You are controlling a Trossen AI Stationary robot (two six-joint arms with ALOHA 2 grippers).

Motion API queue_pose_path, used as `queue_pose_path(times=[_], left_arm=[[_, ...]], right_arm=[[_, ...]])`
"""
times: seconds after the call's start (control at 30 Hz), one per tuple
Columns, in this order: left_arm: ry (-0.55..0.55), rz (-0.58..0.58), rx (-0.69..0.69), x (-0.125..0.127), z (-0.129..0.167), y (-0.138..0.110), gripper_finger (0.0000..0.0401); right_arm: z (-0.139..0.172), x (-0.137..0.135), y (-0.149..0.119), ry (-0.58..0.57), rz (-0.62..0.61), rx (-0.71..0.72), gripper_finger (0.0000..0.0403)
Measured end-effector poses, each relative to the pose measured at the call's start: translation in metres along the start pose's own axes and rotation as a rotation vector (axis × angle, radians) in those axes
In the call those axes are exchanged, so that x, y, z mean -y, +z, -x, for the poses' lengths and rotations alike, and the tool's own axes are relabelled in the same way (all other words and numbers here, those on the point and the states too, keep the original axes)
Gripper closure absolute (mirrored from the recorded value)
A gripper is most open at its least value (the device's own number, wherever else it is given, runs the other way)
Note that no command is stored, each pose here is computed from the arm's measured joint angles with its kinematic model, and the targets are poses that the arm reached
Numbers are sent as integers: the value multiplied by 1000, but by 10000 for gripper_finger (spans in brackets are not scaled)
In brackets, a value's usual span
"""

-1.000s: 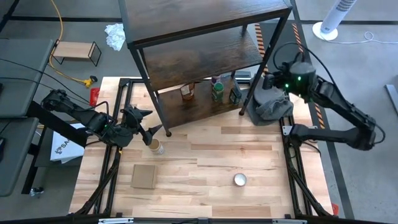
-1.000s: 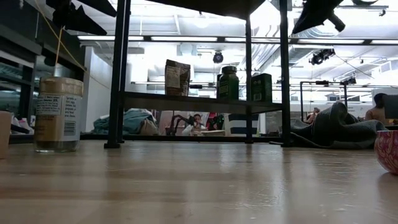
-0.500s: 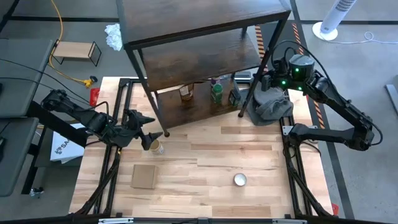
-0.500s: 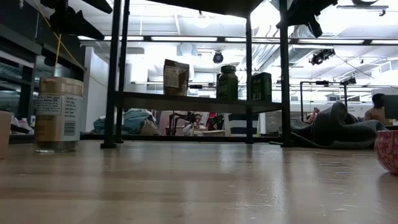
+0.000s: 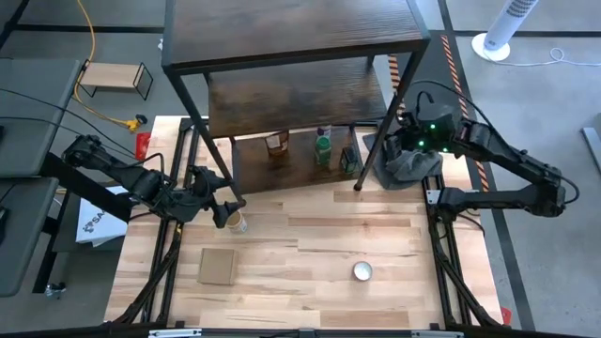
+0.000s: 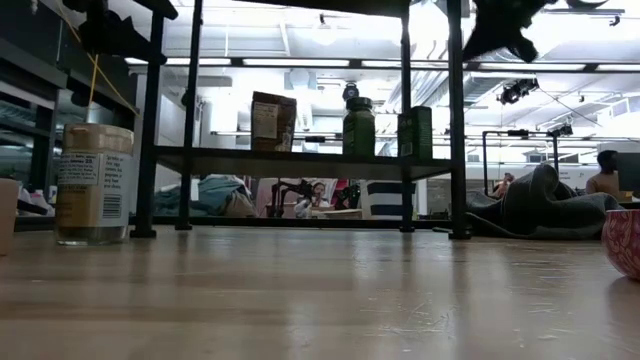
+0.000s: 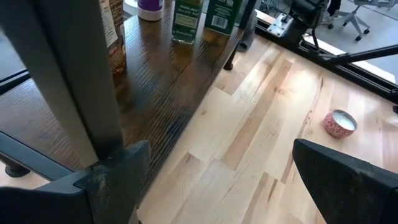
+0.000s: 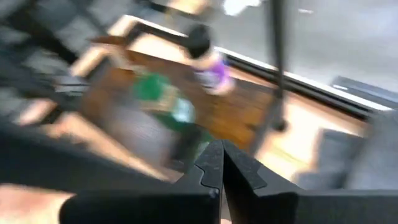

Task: Shelf spices
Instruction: Remove the black seasoning can from the shelf

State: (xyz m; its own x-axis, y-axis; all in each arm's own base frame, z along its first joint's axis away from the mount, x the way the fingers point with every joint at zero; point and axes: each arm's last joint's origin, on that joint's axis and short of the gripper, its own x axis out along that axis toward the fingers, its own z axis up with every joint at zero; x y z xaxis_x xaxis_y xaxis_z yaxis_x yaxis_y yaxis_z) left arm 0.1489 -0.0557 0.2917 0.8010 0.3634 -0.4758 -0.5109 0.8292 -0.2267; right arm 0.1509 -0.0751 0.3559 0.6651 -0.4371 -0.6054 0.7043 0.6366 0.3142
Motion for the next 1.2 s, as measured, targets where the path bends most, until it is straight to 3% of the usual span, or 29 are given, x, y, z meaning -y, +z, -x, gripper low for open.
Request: queue_pose_path(times=[0.13,0.33,0.53,0.83,1.0,1.2], left_arm=[[2,0,2,0,0,0,11],[8,8,9,0,0,0,11],[7,26,10,0,0,0,11],[-5,49,28,2,0,2,11],[-10,63,44,3,0,4,11],[-14,64,41,3,0,4,11]], right_arm=[[-27,10,-20,24,-79,-50,403],[-75,34,-49,216,-365,-51,403],[-84,53,-47,262,-615,27,403],[-92,76,-43,208,-884,6,403],[-122,86,-42,246,-958,-99,403],[-152,87,-32,411,-930,-101,403]])
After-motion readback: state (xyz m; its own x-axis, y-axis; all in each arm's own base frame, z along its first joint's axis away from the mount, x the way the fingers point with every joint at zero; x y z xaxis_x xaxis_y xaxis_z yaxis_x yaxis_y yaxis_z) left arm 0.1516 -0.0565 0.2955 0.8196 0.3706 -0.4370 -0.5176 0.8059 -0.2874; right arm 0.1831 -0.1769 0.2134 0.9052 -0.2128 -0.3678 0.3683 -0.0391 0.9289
